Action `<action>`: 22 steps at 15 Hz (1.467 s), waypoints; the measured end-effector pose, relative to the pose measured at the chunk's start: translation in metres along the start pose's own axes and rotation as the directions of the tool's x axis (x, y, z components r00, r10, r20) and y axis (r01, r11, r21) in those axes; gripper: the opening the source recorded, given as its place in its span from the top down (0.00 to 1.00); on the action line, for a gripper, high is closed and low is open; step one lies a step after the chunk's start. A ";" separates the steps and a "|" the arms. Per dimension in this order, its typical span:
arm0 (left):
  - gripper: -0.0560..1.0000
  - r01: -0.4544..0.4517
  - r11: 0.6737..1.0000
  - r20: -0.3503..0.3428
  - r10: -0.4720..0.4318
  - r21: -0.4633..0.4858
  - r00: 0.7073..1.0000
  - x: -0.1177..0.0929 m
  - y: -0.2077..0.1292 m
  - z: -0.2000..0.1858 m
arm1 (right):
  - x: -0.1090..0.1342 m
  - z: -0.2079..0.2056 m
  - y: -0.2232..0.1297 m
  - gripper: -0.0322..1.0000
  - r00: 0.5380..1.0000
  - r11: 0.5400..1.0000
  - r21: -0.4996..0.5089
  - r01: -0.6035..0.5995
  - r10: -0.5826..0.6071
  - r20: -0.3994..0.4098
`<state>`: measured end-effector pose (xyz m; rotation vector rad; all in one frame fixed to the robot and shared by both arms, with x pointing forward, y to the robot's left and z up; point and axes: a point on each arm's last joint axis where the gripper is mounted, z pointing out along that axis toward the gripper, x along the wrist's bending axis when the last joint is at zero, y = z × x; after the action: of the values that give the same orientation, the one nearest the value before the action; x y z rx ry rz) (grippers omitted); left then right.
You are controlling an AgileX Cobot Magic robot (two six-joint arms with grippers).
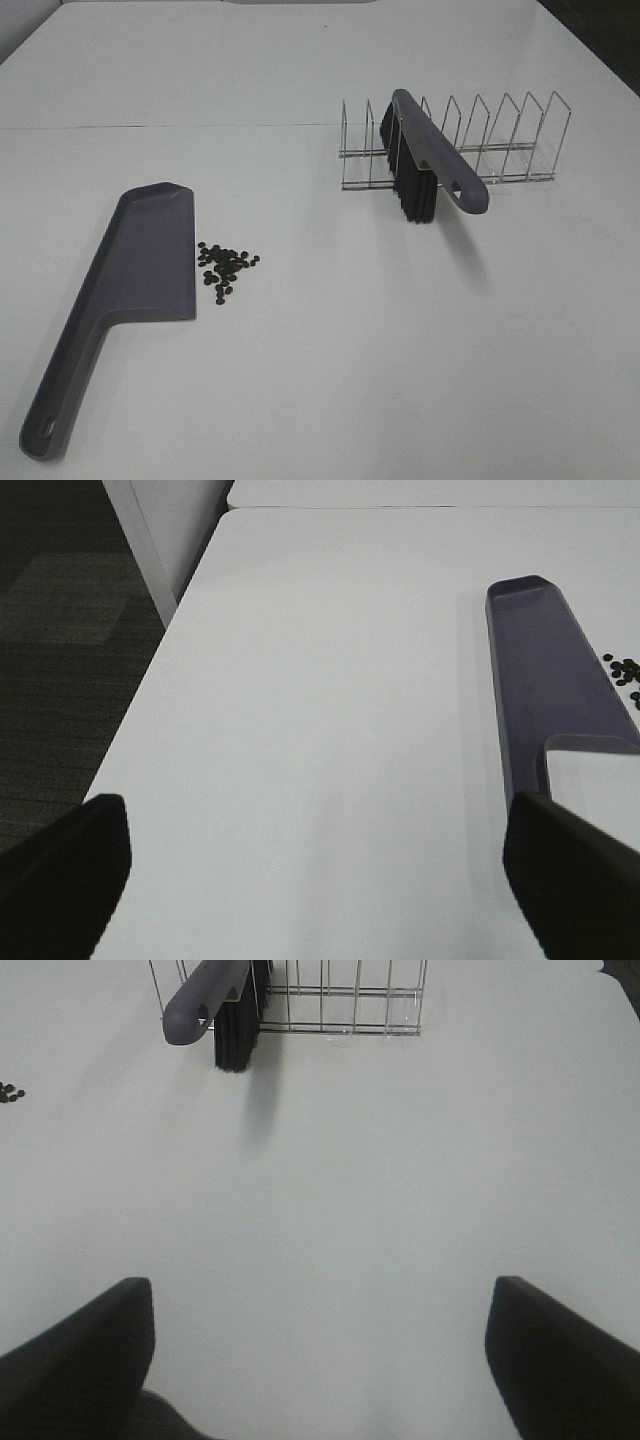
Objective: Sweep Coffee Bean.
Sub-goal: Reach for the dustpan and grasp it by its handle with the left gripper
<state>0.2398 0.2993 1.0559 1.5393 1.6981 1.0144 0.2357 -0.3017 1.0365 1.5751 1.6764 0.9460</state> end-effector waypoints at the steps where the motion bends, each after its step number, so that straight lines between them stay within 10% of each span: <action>1: 0.06 0.000 1.000 0.000 0.000 0.000 1.000 0.000 0.000 0.000 | 0.000 0.000 0.000 0.23 1.000 1.000 0.000 0.000 0.000 0.000; 22: 0.07 0.000 1.000 0.000 0.000 0.000 1.000 0.000 0.000 0.000 | 0.000 0.000 0.000 0.23 1.000 1.000 0.000 0.000 0.000 0.000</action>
<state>0.2398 0.2993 1.0559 1.5393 1.6981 1.0144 0.2357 -0.3017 1.0365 1.5751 1.6764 0.9460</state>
